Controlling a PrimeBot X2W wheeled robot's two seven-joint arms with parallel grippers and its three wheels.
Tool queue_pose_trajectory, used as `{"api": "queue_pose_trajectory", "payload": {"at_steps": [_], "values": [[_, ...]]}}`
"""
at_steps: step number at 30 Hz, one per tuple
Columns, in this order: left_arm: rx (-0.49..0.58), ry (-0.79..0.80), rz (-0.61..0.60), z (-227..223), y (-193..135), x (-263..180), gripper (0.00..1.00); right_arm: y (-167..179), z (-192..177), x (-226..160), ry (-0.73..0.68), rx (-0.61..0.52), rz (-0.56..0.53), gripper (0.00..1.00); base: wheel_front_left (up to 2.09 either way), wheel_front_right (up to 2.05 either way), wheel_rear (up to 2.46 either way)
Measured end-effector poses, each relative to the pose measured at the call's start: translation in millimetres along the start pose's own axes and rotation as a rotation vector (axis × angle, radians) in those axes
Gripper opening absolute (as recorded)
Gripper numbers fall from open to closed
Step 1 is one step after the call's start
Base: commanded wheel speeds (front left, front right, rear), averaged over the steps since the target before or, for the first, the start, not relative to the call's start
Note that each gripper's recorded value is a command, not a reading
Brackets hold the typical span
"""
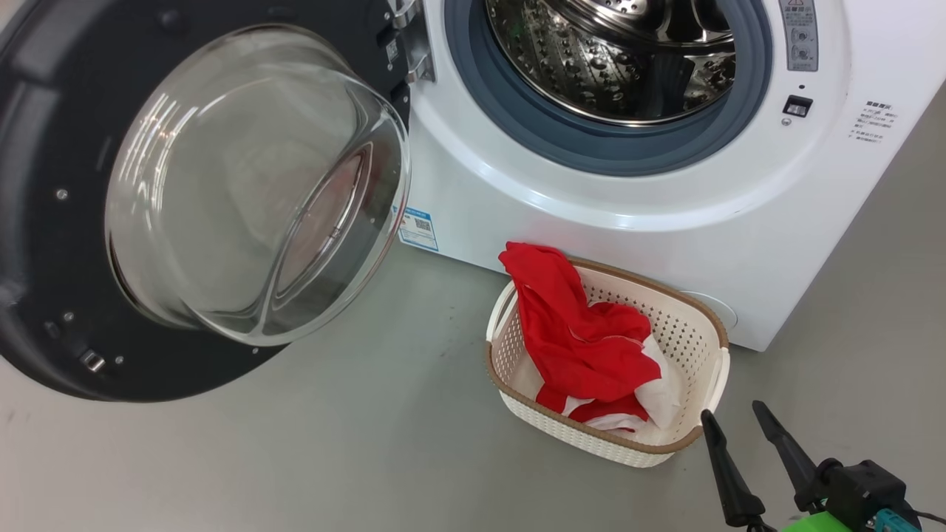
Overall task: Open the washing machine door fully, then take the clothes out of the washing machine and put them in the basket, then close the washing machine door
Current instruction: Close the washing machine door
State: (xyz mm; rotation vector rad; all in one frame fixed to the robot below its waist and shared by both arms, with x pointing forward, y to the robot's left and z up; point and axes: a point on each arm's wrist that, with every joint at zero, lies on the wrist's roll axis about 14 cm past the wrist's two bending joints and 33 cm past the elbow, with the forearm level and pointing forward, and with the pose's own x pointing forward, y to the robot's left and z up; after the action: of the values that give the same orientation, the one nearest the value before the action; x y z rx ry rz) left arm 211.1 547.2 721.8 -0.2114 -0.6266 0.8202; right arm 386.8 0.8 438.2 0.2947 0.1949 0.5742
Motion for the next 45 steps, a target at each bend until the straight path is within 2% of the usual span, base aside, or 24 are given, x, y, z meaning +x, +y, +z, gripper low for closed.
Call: {"api": "queue_pose_trajectory", "payload": {"at_steps": [3,5,6,8,11,19,34,45], "values": [[-0.092,0.161,0.047,-25.9,9.8,6.4,0.00,-2.7,-0.3,1.4,-0.001,0.003,-0.006,1.00,0.00,0.00,0.00],[-0.167,0.284,0.045,-45.4,5.2,6.3,0.00,-3.7,-1.8,2.1,0.002,0.005,-0.007,1.00,0.00,0.00,0.00],[-0.167,0.284,0.045,-45.4,5.2,6.3,0.00,-3.7,-1.8,2.1,0.002,0.005,-0.007,1.00,0.00,0.00,0.00],[-0.232,0.419,0.051,-68.4,3.4,0.0,0.00,-4.8,-3.9,2.6,0.007,0.009,-0.009,1.00,0.00,0.00,0.00],[-0.248,0.582,0.037,-92.9,-0.8,-10.4,0.00,-7.4,-6.9,3.0,0.015,0.011,-0.013,1.00,0.00,0.00,0.00],[-0.284,0.862,0.001,-138.6,-10.5,-45.0,0.00,-14.7,-12.9,2.7,0.030,0.018,-0.027,1.00,0.00,0.00,0.00],[-0.278,0.950,-0.109,-139.6,-27.7,-61.7,0.00,-20.9,-7.1,-1.0,0.015,0.006,-0.046,1.00,0.00,0.00,0.00],[-0.312,1.041,-0.319,-136.7,-75.9,-91.7,0.00,-19.6,7.0,-6.6,-0.023,-0.009,-0.058,1.00,0.00,0.00,0.00]]}}
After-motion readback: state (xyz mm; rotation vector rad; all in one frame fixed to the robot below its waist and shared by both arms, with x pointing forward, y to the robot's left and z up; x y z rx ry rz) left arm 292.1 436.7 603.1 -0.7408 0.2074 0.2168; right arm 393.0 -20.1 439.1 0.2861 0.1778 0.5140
